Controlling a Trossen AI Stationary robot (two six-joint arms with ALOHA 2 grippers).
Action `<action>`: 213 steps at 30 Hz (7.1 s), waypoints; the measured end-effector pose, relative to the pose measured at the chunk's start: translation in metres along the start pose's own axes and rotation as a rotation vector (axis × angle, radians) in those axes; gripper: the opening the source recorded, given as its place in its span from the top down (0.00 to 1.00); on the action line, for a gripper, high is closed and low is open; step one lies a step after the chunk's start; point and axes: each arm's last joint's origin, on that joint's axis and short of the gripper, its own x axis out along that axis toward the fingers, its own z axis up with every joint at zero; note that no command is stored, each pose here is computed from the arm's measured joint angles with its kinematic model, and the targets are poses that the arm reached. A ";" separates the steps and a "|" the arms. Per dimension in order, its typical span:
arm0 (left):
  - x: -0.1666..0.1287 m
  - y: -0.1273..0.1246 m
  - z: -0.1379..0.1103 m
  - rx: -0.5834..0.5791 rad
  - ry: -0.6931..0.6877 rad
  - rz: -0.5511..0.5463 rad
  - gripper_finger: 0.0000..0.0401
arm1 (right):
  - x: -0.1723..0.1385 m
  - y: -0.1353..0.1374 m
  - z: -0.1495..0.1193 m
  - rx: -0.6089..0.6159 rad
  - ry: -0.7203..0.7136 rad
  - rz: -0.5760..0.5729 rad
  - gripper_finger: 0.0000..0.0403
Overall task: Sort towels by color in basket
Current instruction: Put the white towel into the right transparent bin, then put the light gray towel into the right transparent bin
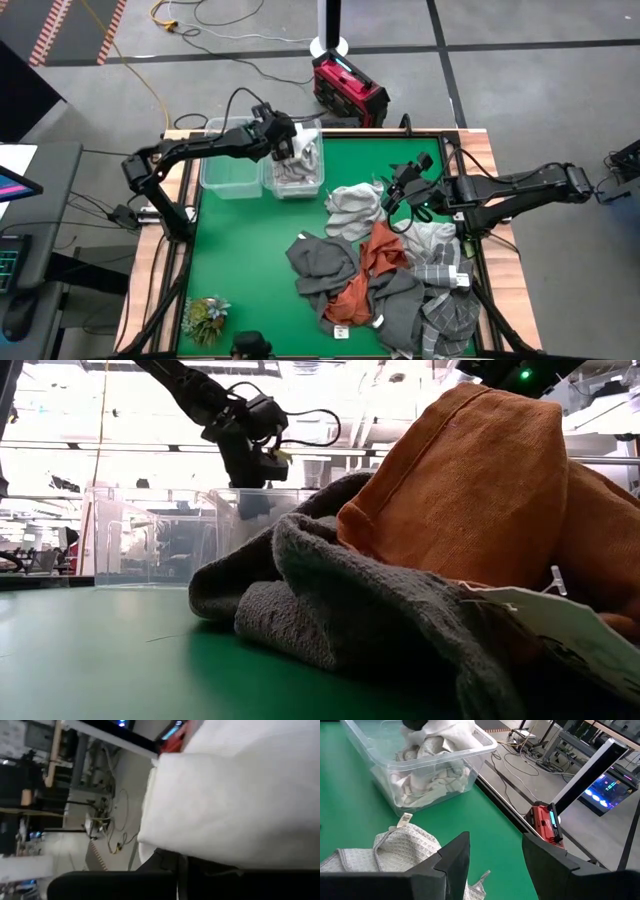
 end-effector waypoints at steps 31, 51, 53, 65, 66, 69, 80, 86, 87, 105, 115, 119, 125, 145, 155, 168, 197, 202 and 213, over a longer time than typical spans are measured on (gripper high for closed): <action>0.013 -0.016 -0.018 0.218 -0.167 -0.590 1.00 | 0.000 0.001 0.003 0.000 -0.024 0.005 0.48; 0.030 -0.044 -0.012 0.110 -0.030 -0.689 0.85 | 0.004 -0.003 0.004 -0.022 -0.016 -0.001 0.48; 0.029 -0.045 -0.011 0.113 -0.035 -0.680 0.80 | 0.003 -0.002 0.004 -0.020 -0.018 0.004 0.48; 0.002 -0.045 0.007 0.267 0.093 -0.499 0.51 | 0.002 -0.001 0.004 -0.015 -0.019 0.009 0.48; -0.002 -0.042 0.010 0.268 0.095 -0.518 0.51 | 0.002 -0.001 0.004 -0.015 -0.018 0.009 0.48; -0.013 -0.031 0.019 0.236 0.101 -0.586 0.50 | 0.002 -0.001 0.004 -0.015 -0.018 0.009 0.48; -0.034 0.001 0.035 0.202 0.109 -0.609 0.50 | 0.002 -0.001 0.003 -0.010 -0.009 0.032 0.48; -0.038 0.008 0.036 0.244 0.106 -0.613 0.50 | 0.002 -0.001 0.002 -0.013 -0.006 0.032 0.48; -0.039 0.010 0.036 0.250 0.112 -0.616 0.50 | 0.002 -0.001 0.002 -0.013 -0.007 0.032 0.48; -0.063 0.036 0.046 0.170 0.104 -0.694 0.63 | 0.003 -0.001 0.002 0.001 -0.004 0.033 0.48; -0.081 0.017 0.068 0.158 -0.079 -0.735 0.63 | 0.020 0.007 -0.003 -0.032 0.057 0.023 0.48; -0.067 -0.003 0.066 0.137 -0.119 -0.768 0.63 | 0.025 0.009 -0.004 -0.057 0.071 0.014 0.48; -0.029 -0.043 0.038 0.164 -0.099 -0.771 0.63 | 0.024 0.010 -0.004 -0.068 0.070 0.018 0.48; -0.094 0.044 0.036 -0.020 -0.265 -0.649 0.63 | 0.039 0.022 -0.003 -0.051 0.097 0.275 0.48; -0.101 0.048 0.031 -0.074 -0.242 -0.666 0.63 | 0.109 0.034 -0.027 -0.109 0.239 0.308 0.48; -0.099 0.049 0.030 -0.083 -0.214 -0.617 0.63 | 0.174 0.040 -0.067 -0.153 0.346 0.487 0.80; -0.120 0.000 0.073 -0.240 -0.824 -0.787 0.63 | 0.033 0.020 0.039 -0.044 -0.314 0.298 0.95; -0.132 -0.005 0.078 -0.252 -0.874 -0.797 0.63 | 0.025 0.025 0.046 -0.051 -0.395 0.304 0.95; -0.126 -0.030 0.083 -0.269 -0.799 -0.886 0.53 | 0.022 0.031 0.048 -0.056 -0.431 0.279 0.95</action>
